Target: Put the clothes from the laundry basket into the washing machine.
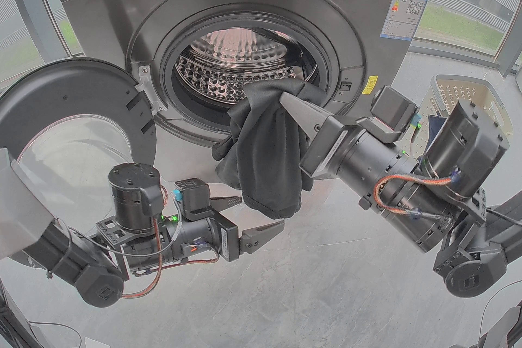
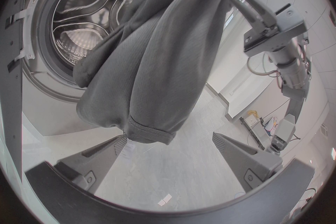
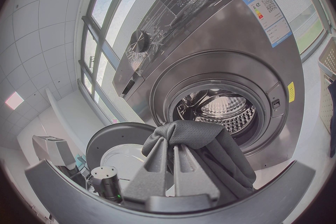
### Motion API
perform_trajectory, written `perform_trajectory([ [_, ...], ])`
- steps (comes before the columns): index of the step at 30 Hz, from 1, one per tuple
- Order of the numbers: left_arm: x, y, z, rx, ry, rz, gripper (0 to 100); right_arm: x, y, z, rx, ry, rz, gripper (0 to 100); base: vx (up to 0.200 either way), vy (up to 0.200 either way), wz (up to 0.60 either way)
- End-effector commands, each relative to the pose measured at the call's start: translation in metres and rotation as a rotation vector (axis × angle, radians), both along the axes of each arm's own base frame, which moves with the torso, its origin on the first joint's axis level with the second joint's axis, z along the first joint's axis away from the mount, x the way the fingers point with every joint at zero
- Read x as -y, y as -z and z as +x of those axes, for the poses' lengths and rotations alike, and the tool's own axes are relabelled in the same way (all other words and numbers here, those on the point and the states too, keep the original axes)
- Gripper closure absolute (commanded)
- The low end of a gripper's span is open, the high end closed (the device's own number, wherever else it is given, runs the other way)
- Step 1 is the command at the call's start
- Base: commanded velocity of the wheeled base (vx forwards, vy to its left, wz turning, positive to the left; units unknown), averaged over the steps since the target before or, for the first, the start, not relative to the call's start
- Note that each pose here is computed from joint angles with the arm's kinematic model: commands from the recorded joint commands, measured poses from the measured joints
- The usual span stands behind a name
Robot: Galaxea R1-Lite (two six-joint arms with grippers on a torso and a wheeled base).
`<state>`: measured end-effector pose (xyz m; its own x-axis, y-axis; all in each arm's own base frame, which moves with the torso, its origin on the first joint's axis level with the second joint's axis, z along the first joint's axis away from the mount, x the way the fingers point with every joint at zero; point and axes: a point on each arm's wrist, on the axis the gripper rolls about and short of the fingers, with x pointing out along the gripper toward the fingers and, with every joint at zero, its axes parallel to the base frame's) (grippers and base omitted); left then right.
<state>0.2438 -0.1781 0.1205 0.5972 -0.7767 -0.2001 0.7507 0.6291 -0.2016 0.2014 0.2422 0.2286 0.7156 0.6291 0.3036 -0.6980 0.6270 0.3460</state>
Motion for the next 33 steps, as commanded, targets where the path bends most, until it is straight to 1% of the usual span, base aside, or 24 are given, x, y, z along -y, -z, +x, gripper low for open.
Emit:
perform_trajectory([
  [1,0.009,0.017,0.015,-0.024,-0.015,0.018,0,0.000,-0.003,-0.003,0.005,-0.007,0.006,100,0.000,0.000,0.00],
  [3,0.011,0.018,0.018,-0.018,-0.022,0.016,0,0.000,-0.003,-0.004,0.005,-0.009,0.009,100,0.000,0.000,0.00],
  [10,0.020,0.014,0.029,0.051,-0.057,-0.026,0,0.000,-0.002,-0.005,0.004,-0.014,0.008,100,0.000,0.000,0.00],
  [17,0.021,0.011,0.031,0.069,-0.065,-0.042,0,0.000,-0.001,-0.005,0.000,-0.014,0.005,100,0.000,0.000,0.00],
  [18,0.021,0.010,0.031,0.077,-0.067,-0.047,100,0.000,-0.001,-0.005,0.005,-0.014,0.009,100,0.000,0.000,0.00],
  [22,0.020,0.006,0.029,0.087,-0.086,-0.057,100,0.001,0.002,-0.006,0.002,-0.012,0.005,100,0.000,0.000,0.00],
  [25,0.021,0.001,0.023,0.097,-0.077,-0.064,100,0.002,0.001,-0.005,0.002,-0.008,0.005,100,0.000,0.000,0.00],
  [29,0.019,-0.008,0.005,0.105,-0.051,-0.074,100,0.005,0.002,-0.002,0.000,0.003,0.003,100,0.000,0.000,0.00],
  [33,0.013,-0.020,-0.020,0.120,-0.017,-0.088,100,0.008,0.009,-0.001,-0.012,0.003,-0.020,100,0.000,0.000,0.00],
])
